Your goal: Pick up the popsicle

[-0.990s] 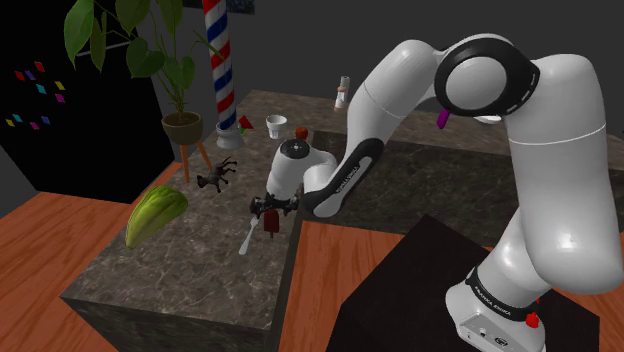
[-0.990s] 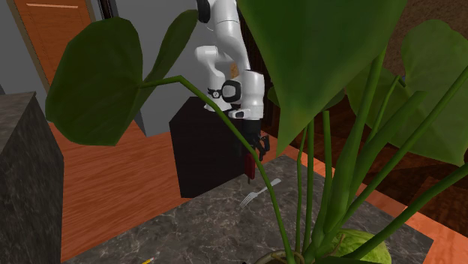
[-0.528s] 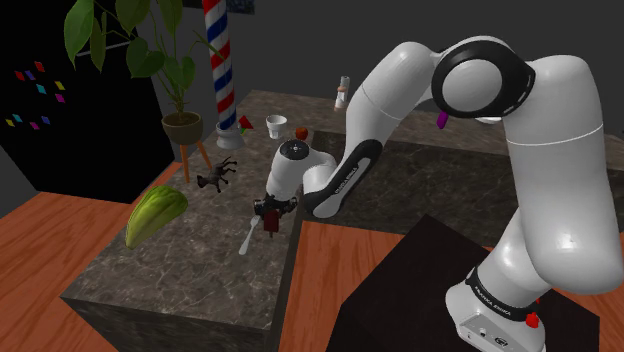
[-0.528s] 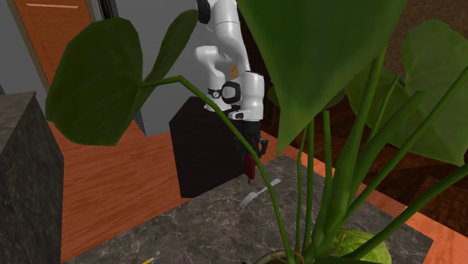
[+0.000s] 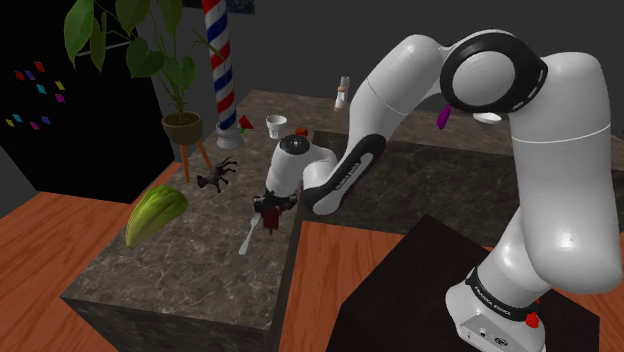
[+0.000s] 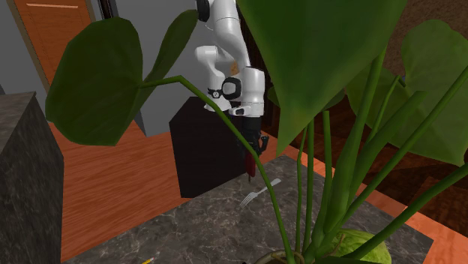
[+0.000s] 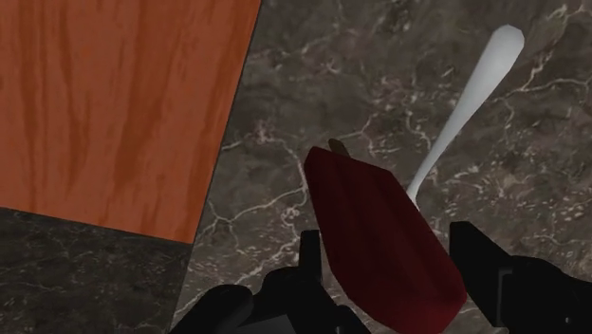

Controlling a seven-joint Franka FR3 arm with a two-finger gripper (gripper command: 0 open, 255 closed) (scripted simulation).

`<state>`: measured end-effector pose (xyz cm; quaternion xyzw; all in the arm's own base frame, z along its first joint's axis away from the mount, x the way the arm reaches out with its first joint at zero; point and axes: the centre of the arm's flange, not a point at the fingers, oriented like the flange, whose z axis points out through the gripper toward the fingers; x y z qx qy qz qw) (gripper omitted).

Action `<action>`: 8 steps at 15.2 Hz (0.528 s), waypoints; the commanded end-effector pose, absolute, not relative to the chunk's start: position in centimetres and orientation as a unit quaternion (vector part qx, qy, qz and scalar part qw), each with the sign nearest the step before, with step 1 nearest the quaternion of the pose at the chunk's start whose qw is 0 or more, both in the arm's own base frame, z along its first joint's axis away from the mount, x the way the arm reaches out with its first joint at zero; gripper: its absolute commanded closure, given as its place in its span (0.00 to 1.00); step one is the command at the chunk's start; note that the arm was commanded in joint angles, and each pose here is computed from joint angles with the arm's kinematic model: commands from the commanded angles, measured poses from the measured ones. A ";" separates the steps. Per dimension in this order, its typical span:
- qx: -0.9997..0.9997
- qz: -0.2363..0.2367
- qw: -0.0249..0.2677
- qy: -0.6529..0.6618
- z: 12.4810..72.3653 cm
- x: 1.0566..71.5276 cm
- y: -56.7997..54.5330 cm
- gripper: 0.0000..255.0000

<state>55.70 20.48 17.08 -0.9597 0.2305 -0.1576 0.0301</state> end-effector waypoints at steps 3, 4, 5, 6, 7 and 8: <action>-0.960 -0.158 0.030 0.230 19.2 55.6 20.4 1.00; -0.960 -0.158 0.030 0.230 19.7 55.6 20.4 1.00; -0.960 -0.158 0.030 0.230 20.2 55.6 20.4 1.00; -0.960 -0.158 0.030 0.230 20.7 55.6 20.4 1.00; -0.960 -0.158 0.030 0.230 21.3 55.6 20.4 1.00; -0.960 -0.158 0.030 0.230 21.8 55.6 20.4 1.00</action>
